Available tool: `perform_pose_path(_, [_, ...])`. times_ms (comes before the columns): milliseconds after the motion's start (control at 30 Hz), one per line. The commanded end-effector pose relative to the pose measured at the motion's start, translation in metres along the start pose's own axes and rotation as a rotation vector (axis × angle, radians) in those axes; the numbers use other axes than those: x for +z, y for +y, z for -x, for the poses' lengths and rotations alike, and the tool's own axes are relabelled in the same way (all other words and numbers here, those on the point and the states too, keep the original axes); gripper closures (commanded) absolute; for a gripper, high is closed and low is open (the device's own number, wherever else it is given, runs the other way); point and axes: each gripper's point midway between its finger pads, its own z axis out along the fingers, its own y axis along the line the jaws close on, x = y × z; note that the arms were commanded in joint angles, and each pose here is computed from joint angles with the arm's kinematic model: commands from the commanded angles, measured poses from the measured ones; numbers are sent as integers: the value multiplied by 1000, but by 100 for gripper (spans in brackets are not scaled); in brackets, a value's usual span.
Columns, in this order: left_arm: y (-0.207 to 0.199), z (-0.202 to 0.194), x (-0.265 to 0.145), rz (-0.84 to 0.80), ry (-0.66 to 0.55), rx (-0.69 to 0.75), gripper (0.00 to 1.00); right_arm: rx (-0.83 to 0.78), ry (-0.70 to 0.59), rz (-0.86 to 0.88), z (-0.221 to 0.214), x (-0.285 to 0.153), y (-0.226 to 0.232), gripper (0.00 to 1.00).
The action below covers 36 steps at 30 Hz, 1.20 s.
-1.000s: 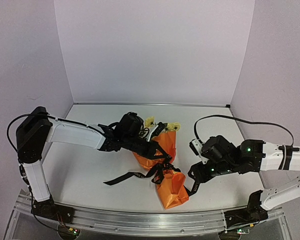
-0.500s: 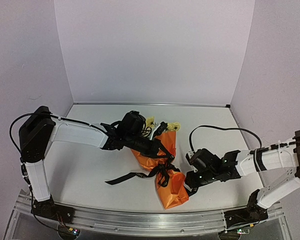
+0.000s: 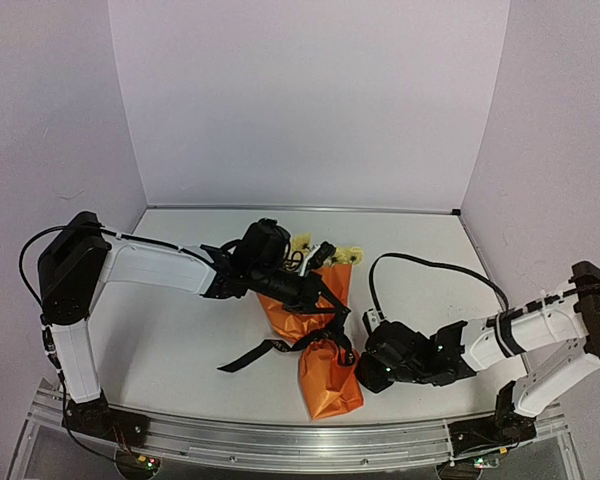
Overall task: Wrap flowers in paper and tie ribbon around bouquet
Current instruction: Cross the half-tied ribbon over the folded bouquet.
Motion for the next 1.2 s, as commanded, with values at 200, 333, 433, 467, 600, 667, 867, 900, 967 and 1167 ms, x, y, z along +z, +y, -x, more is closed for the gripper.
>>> perform_pose_path(200, [-7,14,-6,-27,-68,10,100,-103,-139,14,35,-64,-16,47])
perform_pose_path(333, [-6,14,-6,-31,-71,8,100,-140,-67,187,37,-85,11,42])
perform_pose_path(433, [-6,14,-5,-35,-72,5,100,-102,-10,310,39,-94,28,41])
perform_pose_path(467, [-6,14,-5,-36,-72,6,100,-68,22,341,40,-93,30,42])
perform_pose_path(600, [-8,15,-5,-41,-73,10,100,-12,133,437,38,-90,48,45])
perform_pose_path(667, [-8,15,-5,-43,-73,11,100,2,158,440,38,-86,50,45])
perform_pose_path(867, [-9,16,-5,-48,-71,16,100,32,187,436,43,-74,56,46])
perform_pose_path(900, [-11,16,-5,-50,-72,17,100,38,191,433,43,-72,56,47])
perform_pose_path(967, [-11,17,-6,-51,-73,20,100,50,197,424,43,-67,56,49])
perform_pose_path(1167, [-12,16,-8,-54,-81,21,100,101,188,401,43,-53,54,56])
